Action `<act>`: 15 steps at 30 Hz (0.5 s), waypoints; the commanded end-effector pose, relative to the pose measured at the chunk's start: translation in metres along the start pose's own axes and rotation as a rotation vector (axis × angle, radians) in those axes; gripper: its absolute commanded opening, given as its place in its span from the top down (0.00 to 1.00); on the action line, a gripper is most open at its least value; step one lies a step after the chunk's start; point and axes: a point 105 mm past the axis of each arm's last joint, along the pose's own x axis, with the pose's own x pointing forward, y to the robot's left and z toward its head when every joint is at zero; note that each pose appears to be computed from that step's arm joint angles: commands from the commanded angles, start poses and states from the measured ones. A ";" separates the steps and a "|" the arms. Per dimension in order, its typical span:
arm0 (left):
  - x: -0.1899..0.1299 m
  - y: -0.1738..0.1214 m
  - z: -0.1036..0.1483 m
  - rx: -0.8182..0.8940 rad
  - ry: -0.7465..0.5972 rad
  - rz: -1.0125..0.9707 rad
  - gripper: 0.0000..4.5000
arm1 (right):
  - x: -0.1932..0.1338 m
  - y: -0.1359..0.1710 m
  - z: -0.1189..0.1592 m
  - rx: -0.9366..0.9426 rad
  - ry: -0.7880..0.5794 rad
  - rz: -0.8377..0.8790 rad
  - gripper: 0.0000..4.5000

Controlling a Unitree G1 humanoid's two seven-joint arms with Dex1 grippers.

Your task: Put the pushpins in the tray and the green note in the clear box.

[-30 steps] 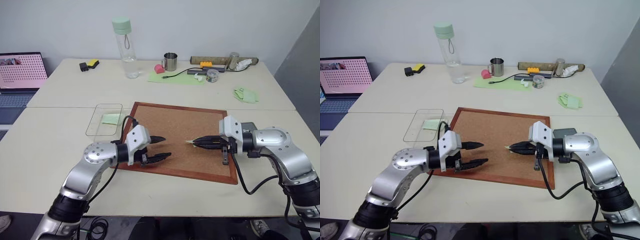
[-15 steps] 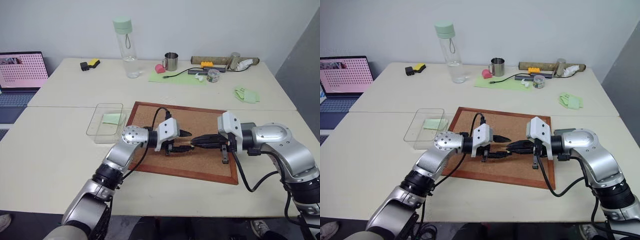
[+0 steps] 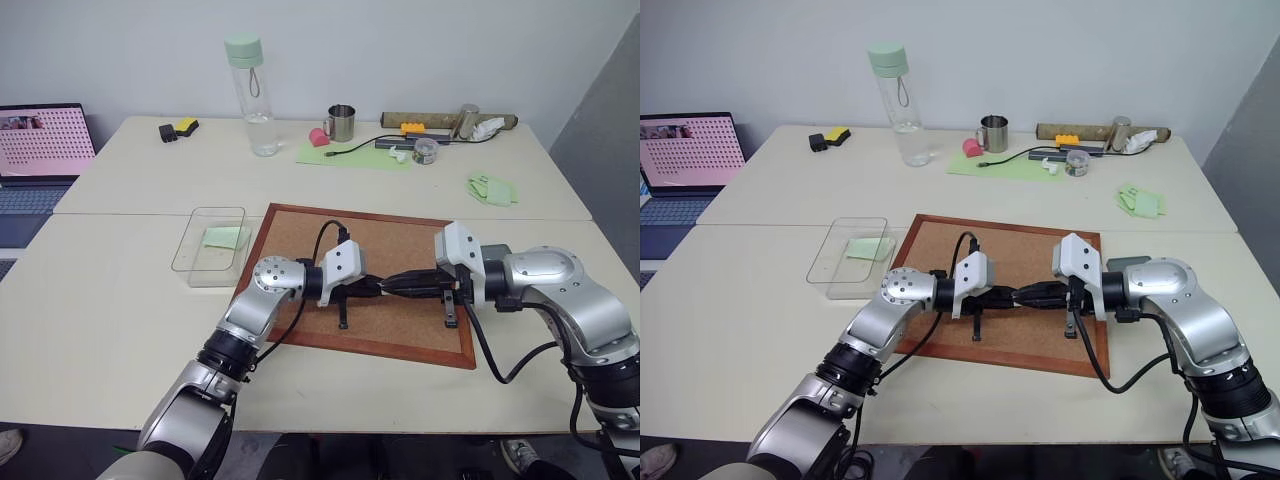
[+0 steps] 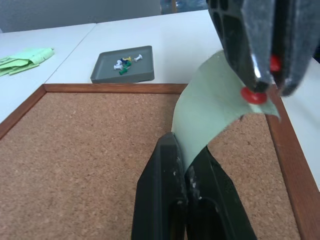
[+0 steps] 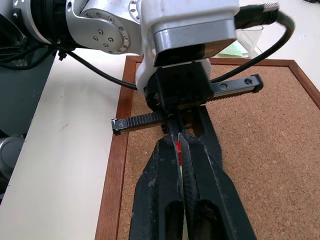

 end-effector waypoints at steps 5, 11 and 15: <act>-0.002 -0.002 0.008 0.048 -0.033 0.038 1.00 | -0.007 -0.012 0.020 -0.013 -0.067 -0.056 1.00; -0.001 -0.006 0.008 0.050 -0.048 0.075 1.00 | -0.020 -0.023 0.032 0.059 -0.108 -0.112 1.00; -0.003 -0.005 0.004 0.038 -0.042 0.106 1.00 | -0.035 -0.032 0.036 0.079 -0.105 -0.169 1.00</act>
